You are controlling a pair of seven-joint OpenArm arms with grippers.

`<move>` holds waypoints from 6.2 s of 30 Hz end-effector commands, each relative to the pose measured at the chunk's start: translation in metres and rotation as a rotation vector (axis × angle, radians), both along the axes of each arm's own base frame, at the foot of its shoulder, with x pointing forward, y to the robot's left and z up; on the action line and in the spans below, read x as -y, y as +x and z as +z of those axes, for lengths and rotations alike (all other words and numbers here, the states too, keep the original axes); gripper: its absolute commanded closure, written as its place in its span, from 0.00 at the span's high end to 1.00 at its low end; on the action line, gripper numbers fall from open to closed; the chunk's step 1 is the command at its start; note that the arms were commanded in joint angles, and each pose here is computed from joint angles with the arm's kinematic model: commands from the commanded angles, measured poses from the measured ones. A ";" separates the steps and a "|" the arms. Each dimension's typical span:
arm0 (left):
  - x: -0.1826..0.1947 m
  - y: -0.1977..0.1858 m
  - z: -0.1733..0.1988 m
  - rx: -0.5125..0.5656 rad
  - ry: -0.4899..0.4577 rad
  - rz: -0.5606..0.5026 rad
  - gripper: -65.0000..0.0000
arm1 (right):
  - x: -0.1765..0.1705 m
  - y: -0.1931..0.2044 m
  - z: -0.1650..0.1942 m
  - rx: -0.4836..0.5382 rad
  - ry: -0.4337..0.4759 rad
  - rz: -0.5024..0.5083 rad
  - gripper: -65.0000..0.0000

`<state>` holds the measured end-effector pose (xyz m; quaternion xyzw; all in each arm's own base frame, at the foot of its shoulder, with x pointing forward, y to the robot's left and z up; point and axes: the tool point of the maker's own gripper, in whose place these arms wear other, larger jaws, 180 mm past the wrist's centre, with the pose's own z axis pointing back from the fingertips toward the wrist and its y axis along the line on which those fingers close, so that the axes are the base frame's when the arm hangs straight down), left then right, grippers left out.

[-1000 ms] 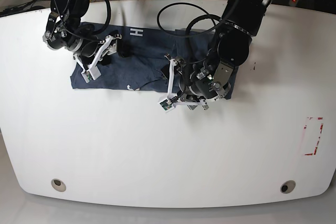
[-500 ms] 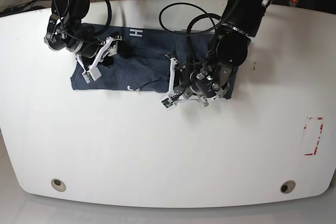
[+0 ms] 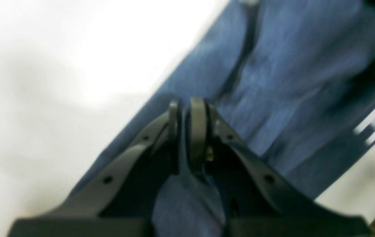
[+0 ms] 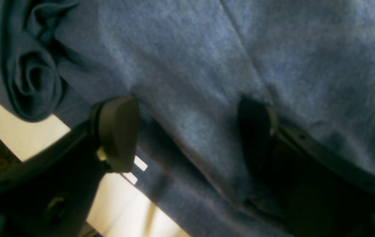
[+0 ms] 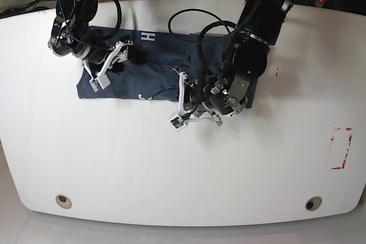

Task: Fold the T-shirt properly
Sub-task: 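Press and smooth the folded end with the left gripper, then fold the strip's other end with the right gripper toward the middle, then grasp both ends of the folded shirt and push them toward each other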

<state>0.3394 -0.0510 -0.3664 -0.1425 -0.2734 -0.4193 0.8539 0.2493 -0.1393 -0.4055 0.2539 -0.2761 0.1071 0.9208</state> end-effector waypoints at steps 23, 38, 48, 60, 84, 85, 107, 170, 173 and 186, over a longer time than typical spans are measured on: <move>-0.038 0.016 0.093 0.301 -0.007 -0.025 0.41 | 0.002 0.014 0.011 0.040 -0.008 0.006 0.70; -0.063 -0.034 0.023 0.148 0.159 -0.166 0.42 | 0.003 0.018 0.016 0.055 -0.007 0.008 0.70; 0.001 -0.037 0.029 0.189 -0.033 -0.255 0.42 | 0.001 0.029 0.051 0.171 -0.061 0.033 0.71; -0.180 0.025 0.106 0.389 0.142 0.217 0.42 | -0.044 0.036 0.065 0.144 0.220 0.093 0.72; -0.297 -0.017 0.081 0.292 0.294 0.448 0.42 | -0.149 0.040 0.051 0.094 0.258 0.355 0.72; -0.297 -0.017 0.081 0.292 0.294 0.448 0.42 | -0.149 0.040 0.049 0.089 0.242 0.353 0.72; -0.297 -0.021 0.077 0.277 0.299 0.446 0.41 | -0.162 0.048 0.031 0.081 0.199 0.318 0.10; -0.162 -0.006 0.007 0.046 -0.036 0.366 0.42 | 0.079 0.053 0.106 0.343 0.246 -0.165 0.65; -0.158 -0.005 -0.004 0.029 -0.072 0.371 0.25 | 0.099 0.048 0.107 0.354 0.231 -0.220 0.65; -0.159 -0.014 -0.029 -0.048 -0.077 0.386 0.18 | 0.158 0.016 0.043 0.133 0.291 -0.443 0.91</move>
